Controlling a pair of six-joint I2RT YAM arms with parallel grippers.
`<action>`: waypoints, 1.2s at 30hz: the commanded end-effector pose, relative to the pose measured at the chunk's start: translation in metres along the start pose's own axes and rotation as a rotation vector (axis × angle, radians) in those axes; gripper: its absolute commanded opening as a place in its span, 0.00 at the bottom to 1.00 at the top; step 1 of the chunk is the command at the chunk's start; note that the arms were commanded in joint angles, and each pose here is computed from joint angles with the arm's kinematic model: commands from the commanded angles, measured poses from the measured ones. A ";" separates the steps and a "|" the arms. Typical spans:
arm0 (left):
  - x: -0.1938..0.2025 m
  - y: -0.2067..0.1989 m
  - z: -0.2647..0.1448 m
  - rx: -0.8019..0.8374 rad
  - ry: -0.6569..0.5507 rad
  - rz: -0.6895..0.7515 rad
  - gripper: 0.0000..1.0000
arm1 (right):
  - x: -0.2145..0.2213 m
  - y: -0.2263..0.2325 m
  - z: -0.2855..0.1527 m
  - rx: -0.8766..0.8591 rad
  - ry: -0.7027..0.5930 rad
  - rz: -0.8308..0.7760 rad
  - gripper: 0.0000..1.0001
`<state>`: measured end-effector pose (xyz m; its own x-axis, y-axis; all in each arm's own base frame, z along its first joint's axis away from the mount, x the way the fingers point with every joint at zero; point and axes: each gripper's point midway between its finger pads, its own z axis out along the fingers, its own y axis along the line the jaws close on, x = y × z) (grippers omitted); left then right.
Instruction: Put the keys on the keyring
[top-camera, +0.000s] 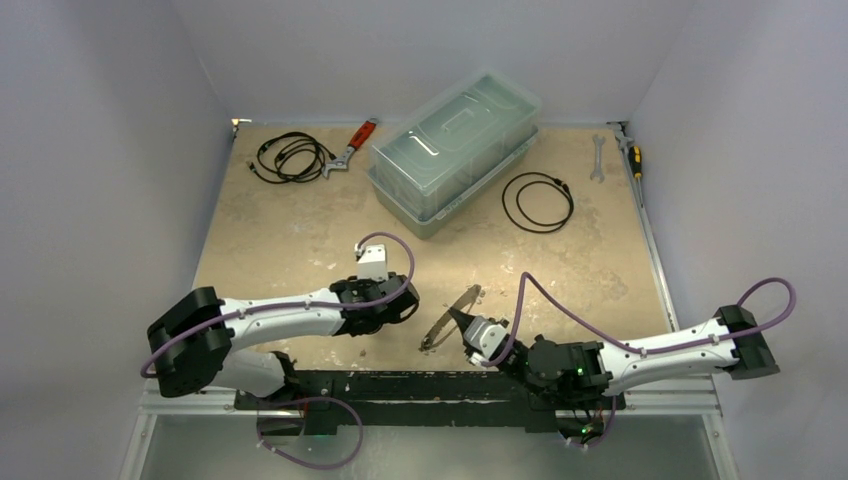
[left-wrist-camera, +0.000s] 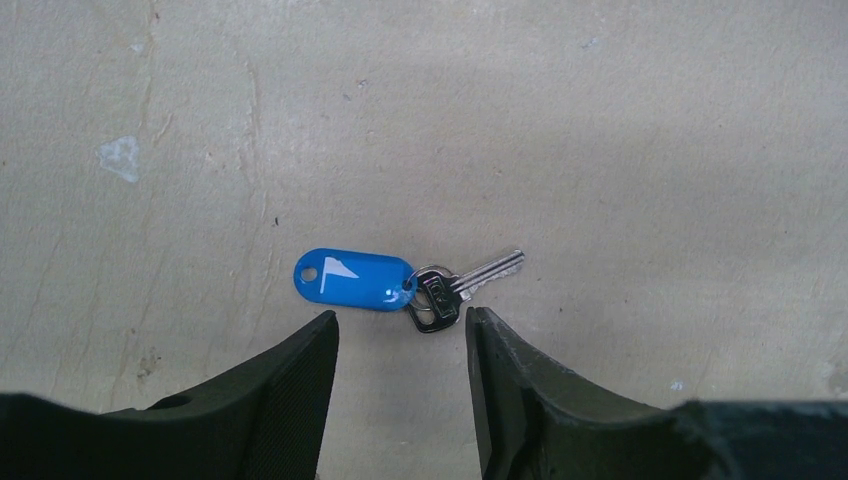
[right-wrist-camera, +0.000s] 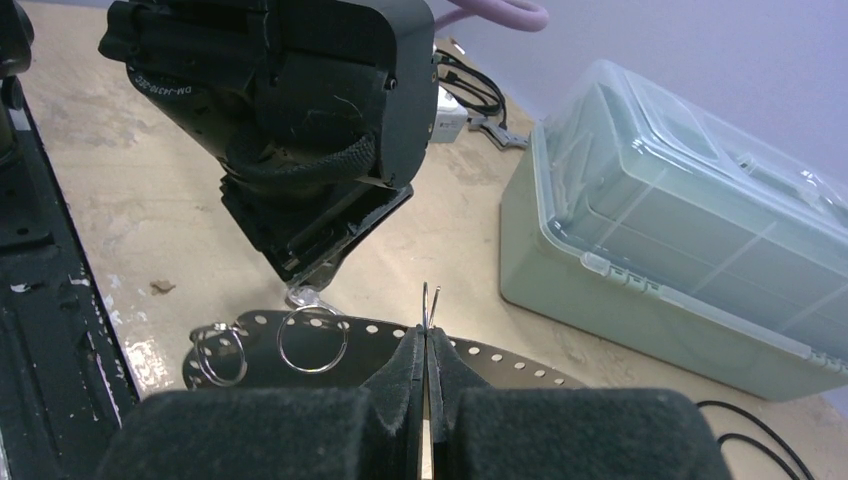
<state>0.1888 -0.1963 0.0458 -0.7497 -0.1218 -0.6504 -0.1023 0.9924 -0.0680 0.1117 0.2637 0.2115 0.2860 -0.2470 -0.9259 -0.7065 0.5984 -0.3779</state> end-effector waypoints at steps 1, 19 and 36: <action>-0.008 0.011 0.004 -0.030 -0.072 -0.158 0.53 | -0.024 -0.006 0.004 0.030 -0.034 0.065 0.00; -0.006 0.020 0.012 0.092 -0.165 -0.552 0.52 | -0.023 0.000 0.006 0.009 -0.030 0.062 0.00; 0.006 0.022 0.025 0.076 -0.155 -0.609 0.36 | -0.022 0.000 0.006 0.007 -0.026 0.059 0.00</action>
<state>0.1943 -0.1798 0.0258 -0.5118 -0.6290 -0.5852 -0.4076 0.7774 -0.4792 0.1101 0.2684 0.1990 0.2854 -0.2935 -0.9124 -0.7119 0.5724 -0.4068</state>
